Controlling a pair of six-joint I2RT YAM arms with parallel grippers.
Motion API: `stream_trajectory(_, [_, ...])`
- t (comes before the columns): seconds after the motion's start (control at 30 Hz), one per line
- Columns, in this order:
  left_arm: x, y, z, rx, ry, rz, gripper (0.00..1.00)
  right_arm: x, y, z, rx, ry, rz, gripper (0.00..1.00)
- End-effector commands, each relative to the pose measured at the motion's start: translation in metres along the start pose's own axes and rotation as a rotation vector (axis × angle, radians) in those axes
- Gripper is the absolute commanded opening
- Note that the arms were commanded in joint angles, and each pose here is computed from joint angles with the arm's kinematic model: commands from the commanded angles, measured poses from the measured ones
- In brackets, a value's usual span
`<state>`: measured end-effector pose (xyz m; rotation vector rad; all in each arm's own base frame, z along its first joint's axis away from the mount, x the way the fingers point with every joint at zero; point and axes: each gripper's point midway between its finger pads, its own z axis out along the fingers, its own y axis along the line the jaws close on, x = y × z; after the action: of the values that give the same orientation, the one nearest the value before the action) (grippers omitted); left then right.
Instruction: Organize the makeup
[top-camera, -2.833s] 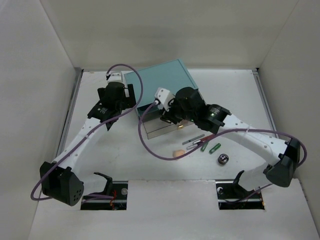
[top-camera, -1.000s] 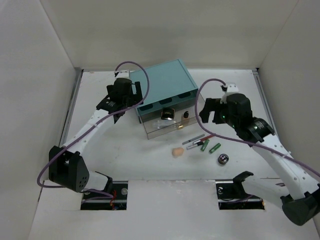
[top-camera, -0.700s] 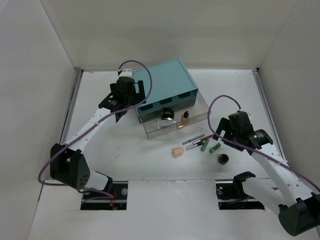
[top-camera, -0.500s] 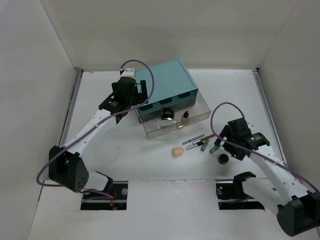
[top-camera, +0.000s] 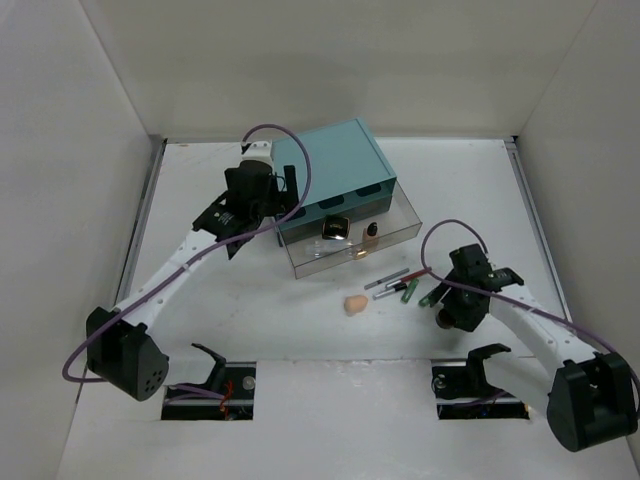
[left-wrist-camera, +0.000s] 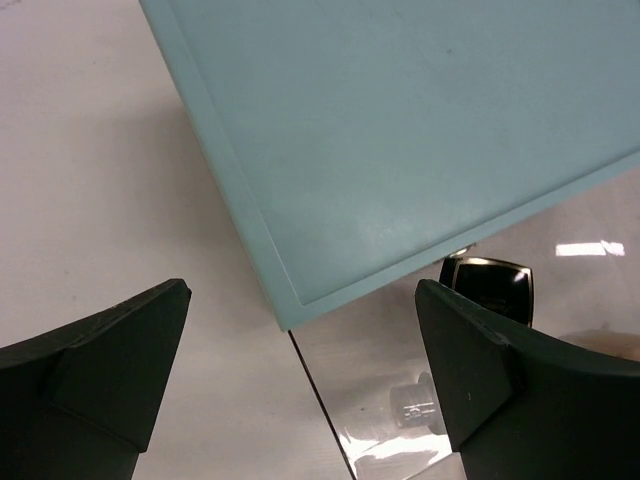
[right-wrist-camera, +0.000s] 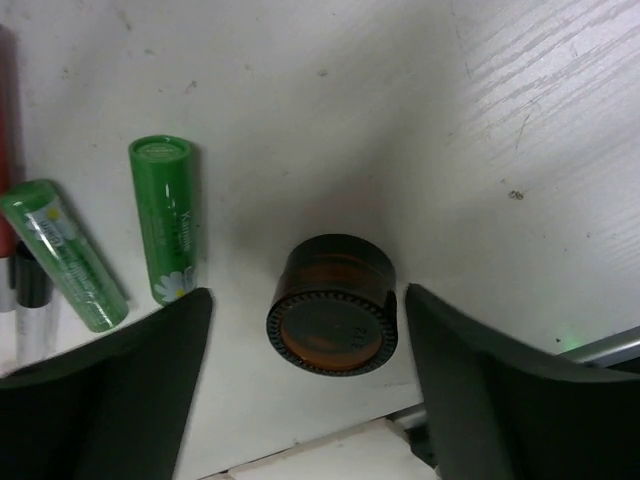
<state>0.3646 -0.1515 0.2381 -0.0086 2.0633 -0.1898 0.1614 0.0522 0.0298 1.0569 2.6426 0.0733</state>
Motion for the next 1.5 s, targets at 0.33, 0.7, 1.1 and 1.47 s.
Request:
stream_trajectory(0.33, [0.003, 0.010, -0.025, -0.011, -0.025, -0.003, 1.00, -0.009, 0.036, -0.028, -0.154, -0.055, -0.027, 0.14])
stream_trajectory(0.7, [0.023, 0.007, -0.041, 0.017, -0.007, 0.004, 1.00, -0.078, 0.164, -0.170, -0.568, -0.396, -0.305, 0.13])
stream_trajectory(1.1, [0.051, -0.072, -0.086, 0.257, 0.011, 0.184, 1.00, -0.099, 0.275, -0.145, -0.558, -0.380, -0.470, 0.16])
stream_trajectory(1.47, [0.113, -0.166, -0.130, 0.494, 0.119, 0.455, 1.00, -0.092, 0.286, -0.097, -0.456, -0.327, -0.507, 0.34])
